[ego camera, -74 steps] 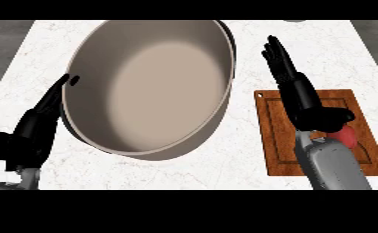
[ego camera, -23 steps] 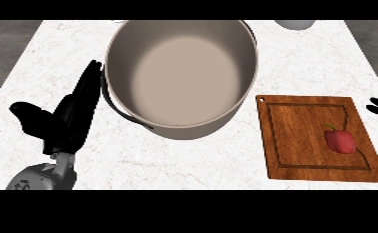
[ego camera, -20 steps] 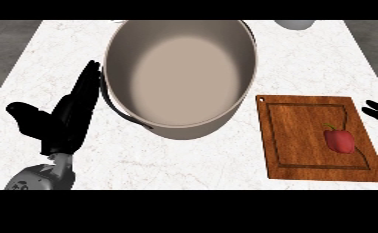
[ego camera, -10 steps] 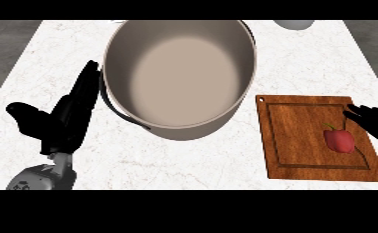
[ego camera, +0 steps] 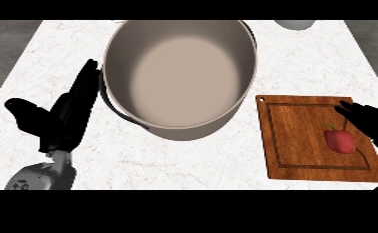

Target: Pick the bell pepper from the cutting board and place it in the pot

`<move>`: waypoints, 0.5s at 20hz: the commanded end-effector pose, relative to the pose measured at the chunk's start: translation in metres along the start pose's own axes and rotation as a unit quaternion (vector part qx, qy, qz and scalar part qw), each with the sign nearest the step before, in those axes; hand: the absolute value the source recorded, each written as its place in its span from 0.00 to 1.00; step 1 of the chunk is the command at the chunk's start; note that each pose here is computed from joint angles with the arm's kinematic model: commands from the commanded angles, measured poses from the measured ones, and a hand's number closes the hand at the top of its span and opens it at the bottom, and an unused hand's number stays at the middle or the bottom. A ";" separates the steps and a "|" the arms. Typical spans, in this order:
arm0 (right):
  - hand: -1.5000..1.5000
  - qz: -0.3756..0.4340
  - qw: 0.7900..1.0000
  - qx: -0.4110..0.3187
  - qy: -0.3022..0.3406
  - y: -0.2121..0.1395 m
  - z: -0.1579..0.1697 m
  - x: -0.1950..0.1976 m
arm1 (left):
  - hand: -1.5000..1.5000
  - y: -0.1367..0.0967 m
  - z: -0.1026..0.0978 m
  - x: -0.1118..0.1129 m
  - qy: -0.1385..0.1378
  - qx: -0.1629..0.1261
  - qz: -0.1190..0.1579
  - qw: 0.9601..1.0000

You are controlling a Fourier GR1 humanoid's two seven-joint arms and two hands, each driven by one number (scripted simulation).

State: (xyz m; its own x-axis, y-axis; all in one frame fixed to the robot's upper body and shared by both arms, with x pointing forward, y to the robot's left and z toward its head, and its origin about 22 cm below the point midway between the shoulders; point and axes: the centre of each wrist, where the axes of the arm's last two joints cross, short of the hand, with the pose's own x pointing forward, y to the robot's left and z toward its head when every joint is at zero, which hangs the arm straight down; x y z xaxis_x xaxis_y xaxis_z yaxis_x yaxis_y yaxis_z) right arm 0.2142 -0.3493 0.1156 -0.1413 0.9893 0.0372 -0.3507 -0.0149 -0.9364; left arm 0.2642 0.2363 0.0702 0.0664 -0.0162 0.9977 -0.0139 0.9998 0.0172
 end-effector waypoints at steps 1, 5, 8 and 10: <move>0.00 0.013 0.999 0.013 0.026 0.018 -0.013 -0.005 | 0.50 0.015 -0.010 -0.013 0.020 -0.002 0.002 1.000; 0.00 0.023 1.000 0.008 0.014 0.010 -0.027 -0.010 | 0.50 -0.014 -0.015 0.003 0.014 -0.005 0.000 1.000; 0.00 0.046 0.998 0.024 0.019 0.040 -0.028 0.009 | 0.50 -0.012 -0.005 -0.001 0.021 -0.011 -0.006 1.000; 0.00 0.057 0.997 0.039 0.031 0.038 -0.037 0.015 | 0.50 0.007 0.001 -0.002 0.006 0.000 -0.005 1.000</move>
State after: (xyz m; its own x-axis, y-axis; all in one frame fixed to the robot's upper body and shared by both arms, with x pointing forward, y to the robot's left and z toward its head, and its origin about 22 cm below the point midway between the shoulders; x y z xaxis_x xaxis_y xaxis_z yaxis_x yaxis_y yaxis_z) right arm 0.2322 -0.3386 0.0802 -0.1286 0.9906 -0.0474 -0.3849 -0.0939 -0.9182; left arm 0.2654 0.2310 0.0719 0.0703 -0.0257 0.9972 -0.0152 0.9995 0.0269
